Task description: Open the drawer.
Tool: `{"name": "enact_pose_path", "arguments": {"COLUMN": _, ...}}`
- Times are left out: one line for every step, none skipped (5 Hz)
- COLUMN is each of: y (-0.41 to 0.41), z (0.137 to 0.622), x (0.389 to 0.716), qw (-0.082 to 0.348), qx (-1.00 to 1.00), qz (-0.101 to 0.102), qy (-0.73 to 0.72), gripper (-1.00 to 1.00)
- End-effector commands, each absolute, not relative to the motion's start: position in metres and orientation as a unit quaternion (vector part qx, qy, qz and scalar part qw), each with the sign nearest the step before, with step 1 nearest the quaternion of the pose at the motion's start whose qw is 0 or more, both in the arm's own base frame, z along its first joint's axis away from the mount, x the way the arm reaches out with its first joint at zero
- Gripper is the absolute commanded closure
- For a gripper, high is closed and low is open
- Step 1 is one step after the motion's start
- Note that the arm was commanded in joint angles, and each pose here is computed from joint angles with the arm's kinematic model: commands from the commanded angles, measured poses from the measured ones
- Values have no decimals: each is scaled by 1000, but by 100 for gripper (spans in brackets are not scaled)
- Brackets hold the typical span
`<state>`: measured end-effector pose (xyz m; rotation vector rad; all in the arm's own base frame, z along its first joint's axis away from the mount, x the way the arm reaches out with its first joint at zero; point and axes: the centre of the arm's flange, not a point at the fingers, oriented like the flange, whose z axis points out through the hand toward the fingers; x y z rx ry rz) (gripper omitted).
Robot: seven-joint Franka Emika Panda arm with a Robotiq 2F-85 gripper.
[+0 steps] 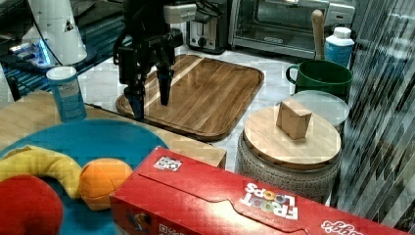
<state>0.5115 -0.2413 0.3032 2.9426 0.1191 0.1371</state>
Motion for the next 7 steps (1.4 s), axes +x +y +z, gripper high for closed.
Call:
{"name": "enact_pose_path", "arguments": {"y": -220, "z": 288, "x": 512, "qw": 88, "qx": 993, "qz": 81, "qy": 20, "gripper": -100}}
{"name": "enact_pose_path", "arguments": {"y": -223, "z": 279, "x": 515, "qw": 103, "qx": 991, "qz": 78, "qy": 25, "gripper": -100}}
{"name": "enact_pose_path", "arguments": {"y": -228, "z": 272, "x": 521, "qw": 107, "qx": 991, "qz": 72, "qy": 27, "gripper": -100}}
{"name": "enact_pose_path", "arguments": {"y": -226, "z": 271, "x": 525, "qw": 101, "qx": 992, "qz": 71, "qy": 32, "gripper": -100}}
{"name": "enact_pose_path", "arguments": {"y": -210, "z": 281, "x": 530, "qw": 82, "qx": 995, "qz": 45, "qy": 23, "gripper": -100}}
{"name": "enact_pose_path", "arguments": {"y": -187, "z": 286, "x": 542, "qw": 66, "qx": 997, "qz": 29, "qy": 18, "gripper": -100}}
{"name": "enact_pose_path", "arguments": {"y": -166, "z": 282, "x": 556, "qw": 53, "qx": 998, "qz": 30, "qy": 34, "gripper": -100}}
